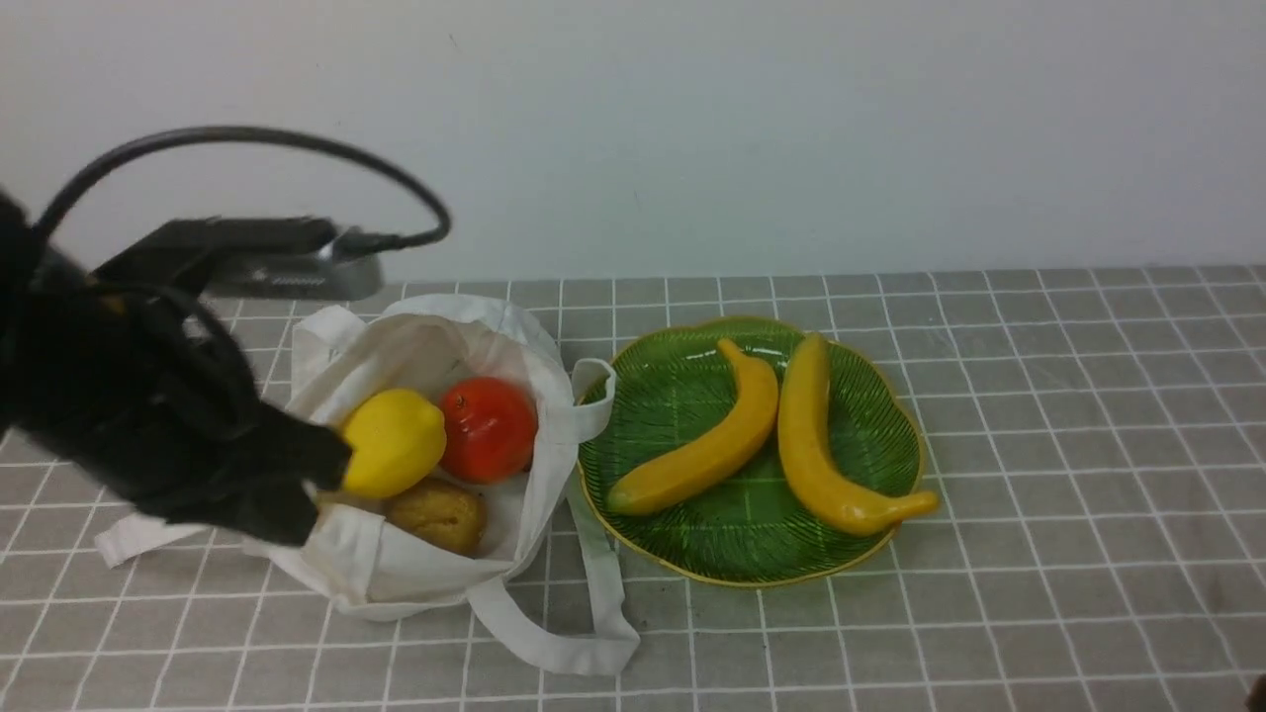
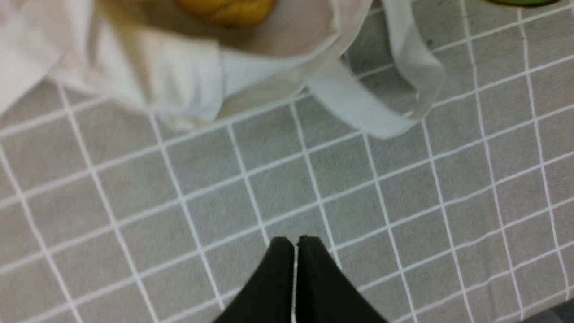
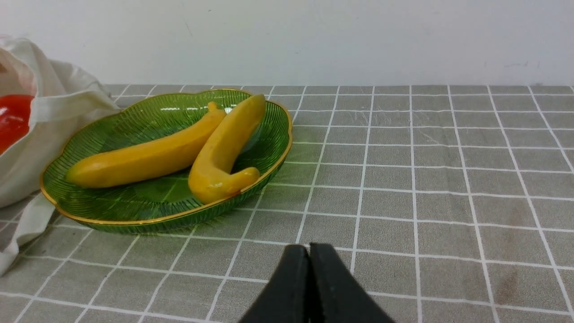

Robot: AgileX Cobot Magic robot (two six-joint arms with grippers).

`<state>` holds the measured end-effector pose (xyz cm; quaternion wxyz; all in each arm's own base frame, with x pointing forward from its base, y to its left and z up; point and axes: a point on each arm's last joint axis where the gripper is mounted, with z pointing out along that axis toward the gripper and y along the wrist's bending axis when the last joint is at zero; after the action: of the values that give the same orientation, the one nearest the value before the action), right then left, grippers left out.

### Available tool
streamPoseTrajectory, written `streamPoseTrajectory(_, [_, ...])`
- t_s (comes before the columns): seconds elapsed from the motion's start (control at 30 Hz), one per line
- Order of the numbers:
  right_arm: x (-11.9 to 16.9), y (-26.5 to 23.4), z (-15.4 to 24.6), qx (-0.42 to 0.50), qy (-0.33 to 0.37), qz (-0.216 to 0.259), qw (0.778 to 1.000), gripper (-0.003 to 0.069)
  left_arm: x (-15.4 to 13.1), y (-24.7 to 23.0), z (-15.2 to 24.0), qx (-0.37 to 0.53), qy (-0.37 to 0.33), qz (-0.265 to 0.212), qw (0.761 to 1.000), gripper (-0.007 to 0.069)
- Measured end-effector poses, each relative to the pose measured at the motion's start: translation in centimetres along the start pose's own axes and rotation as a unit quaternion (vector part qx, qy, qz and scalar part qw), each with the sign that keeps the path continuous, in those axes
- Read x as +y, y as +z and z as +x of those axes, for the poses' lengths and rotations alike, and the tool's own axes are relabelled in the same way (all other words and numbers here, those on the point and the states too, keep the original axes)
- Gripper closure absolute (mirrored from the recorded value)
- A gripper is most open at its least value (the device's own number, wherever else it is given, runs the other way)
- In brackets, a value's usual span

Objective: Take the fruit out of the bag on the grey coffee tablecloth and place them on the plate.
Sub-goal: 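Reach into the bag and grasp the lemon with the left gripper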

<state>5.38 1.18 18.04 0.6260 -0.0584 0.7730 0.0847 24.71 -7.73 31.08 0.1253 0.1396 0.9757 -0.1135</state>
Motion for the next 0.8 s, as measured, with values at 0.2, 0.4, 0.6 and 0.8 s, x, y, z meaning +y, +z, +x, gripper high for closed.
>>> streamPoseTrajectory(0.2, [0.0,0.0,0.0,0.000,0.000,0.000,1.000,0.0674,-2.2,2.7,-4.2,0.006,0.045,-0.069,0.997,0.0566])
streamPoseTrajectory(0.4, [0.0,0.0,0.0,0.000,0.000,0.000,1.000,0.0674,-2.1,5.8,-6.1,0.011,0.086,-0.178,0.980,0.0337])
streamPoseTrajectory(0.6, [0.0,0.0,0.0,0.000,0.000,0.000,1.000,0.0674,-1.3,7.7,-7.4,-0.002,0.115,-0.222,0.968,0.0087])
streamPoseTrajectory(0.8, [0.0,0.0,0.0,0.000,0.000,0.000,1.000,0.0674,-1.0,9.7,-7.6,0.019,0.120,-0.225,0.967,0.0013])
